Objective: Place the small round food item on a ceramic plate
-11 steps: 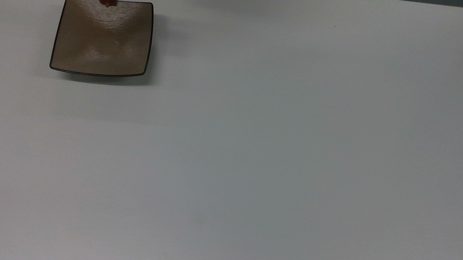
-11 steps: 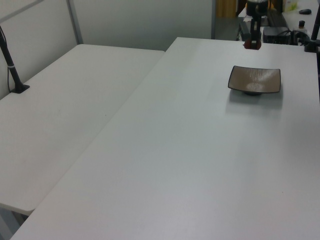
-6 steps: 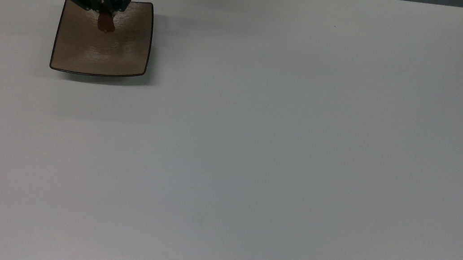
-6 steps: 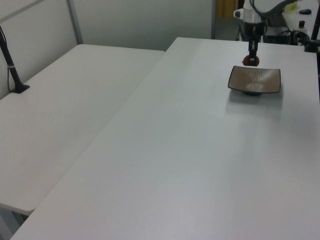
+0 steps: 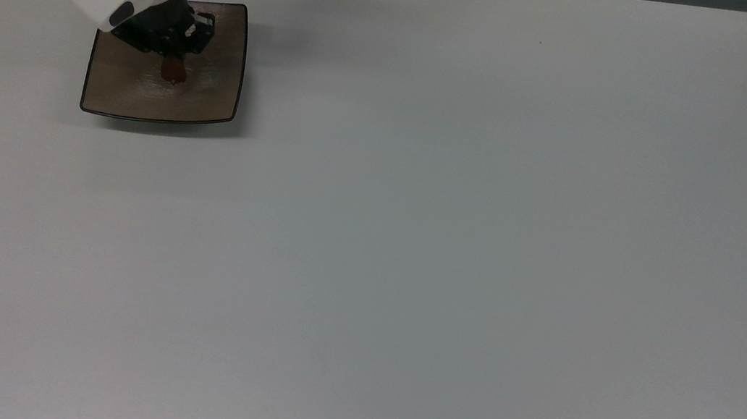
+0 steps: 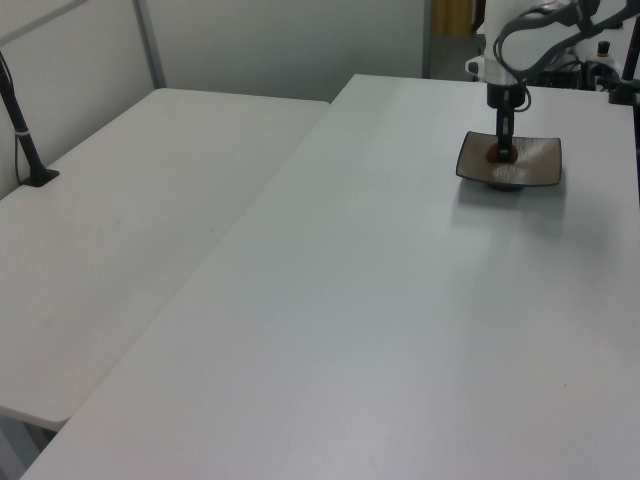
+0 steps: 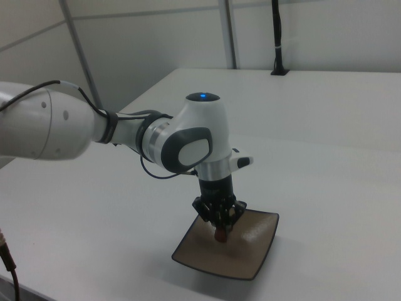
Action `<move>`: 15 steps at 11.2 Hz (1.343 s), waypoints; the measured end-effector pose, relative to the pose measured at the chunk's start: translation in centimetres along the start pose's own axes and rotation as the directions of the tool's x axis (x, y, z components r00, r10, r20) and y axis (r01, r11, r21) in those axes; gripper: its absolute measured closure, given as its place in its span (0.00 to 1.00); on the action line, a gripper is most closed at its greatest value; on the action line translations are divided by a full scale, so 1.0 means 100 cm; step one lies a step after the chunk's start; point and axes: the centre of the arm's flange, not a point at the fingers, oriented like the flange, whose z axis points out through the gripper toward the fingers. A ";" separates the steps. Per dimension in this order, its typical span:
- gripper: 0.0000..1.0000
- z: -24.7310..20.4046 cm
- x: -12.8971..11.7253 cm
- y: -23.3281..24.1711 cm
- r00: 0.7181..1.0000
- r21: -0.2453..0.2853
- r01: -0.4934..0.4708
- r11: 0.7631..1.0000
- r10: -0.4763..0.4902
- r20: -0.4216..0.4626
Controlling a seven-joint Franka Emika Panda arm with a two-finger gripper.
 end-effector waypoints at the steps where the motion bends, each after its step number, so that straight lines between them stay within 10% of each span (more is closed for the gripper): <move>1: 0.89 0.007 0.001 0.000 1.000 0.003 0.001 1.000 -0.001 0.011; 6: 0.85 0.027 0.002 0.001 0.999 0.011 -0.001 1.000 0.000 0.042; 12: 0.03 0.028 -0.001 0.006 0.999 0.012 -0.011 1.000 0.011 0.042; 15: 0.00 0.028 -0.001 0.006 0.999 0.012 -0.011 1.000 0.011 0.042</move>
